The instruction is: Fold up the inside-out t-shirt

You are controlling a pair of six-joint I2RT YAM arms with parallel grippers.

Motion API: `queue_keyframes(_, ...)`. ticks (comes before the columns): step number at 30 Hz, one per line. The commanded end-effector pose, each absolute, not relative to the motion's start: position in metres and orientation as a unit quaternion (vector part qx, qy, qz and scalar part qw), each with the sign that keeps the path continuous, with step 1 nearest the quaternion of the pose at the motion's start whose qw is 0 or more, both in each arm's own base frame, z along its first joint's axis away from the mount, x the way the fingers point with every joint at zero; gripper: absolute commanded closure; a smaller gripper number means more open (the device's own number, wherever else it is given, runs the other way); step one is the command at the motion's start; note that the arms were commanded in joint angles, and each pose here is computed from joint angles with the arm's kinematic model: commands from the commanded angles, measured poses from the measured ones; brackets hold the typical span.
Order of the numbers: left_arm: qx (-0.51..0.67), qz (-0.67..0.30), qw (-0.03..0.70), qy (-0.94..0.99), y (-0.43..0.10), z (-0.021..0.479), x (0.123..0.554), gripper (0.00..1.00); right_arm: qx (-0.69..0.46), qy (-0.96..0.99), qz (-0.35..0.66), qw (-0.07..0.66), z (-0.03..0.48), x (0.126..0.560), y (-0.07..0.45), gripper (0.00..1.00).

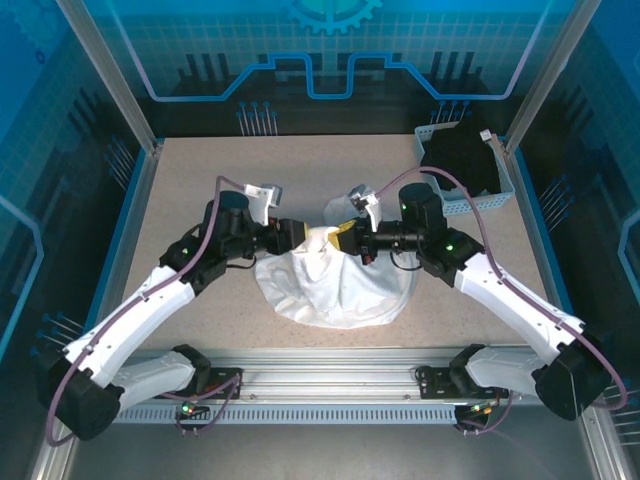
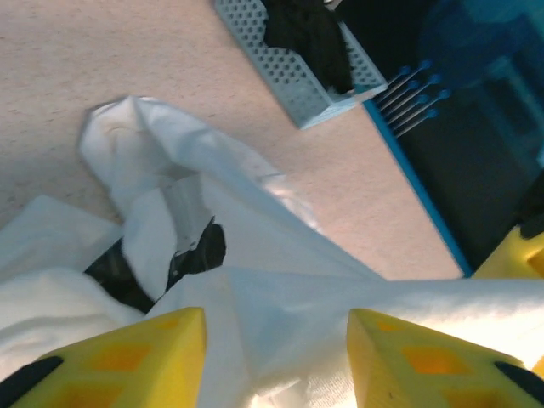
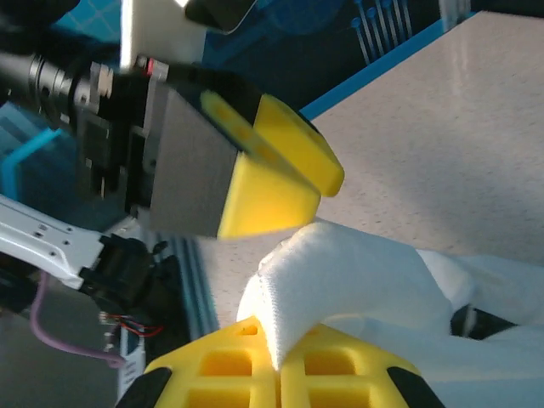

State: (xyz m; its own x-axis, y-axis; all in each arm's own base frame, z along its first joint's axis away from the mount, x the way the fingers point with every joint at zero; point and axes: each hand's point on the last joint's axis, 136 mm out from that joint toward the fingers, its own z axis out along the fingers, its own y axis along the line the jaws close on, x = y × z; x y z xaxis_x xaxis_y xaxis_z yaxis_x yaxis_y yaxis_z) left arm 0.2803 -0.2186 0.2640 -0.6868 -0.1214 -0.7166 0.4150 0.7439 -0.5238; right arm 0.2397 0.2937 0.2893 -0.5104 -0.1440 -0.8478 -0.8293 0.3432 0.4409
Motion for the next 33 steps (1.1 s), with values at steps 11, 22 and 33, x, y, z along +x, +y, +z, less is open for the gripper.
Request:
queue_keyframes(11, 0.189, -0.224, 0.489, 0.822, -0.22, 0.29, 0.25, 0.54, -0.266, 0.731, 0.541, 0.318, 0.313, 0.256, 0.304, 1.0)
queue_keyframes(22, 0.238, -0.219, 0.451, 0.832, -0.252, 0.279, 0.256, 0.62, -0.267, 0.731, 0.542, 0.316, 0.312, 0.254, 0.301, 1.0)
queue_keyframes(33, 0.238, -0.19, 0.442, 0.843, -0.254, 0.265, 0.269, 0.68, -0.265, 0.733, 0.539, 0.318, 0.311, 0.252, 0.295, 1.0)
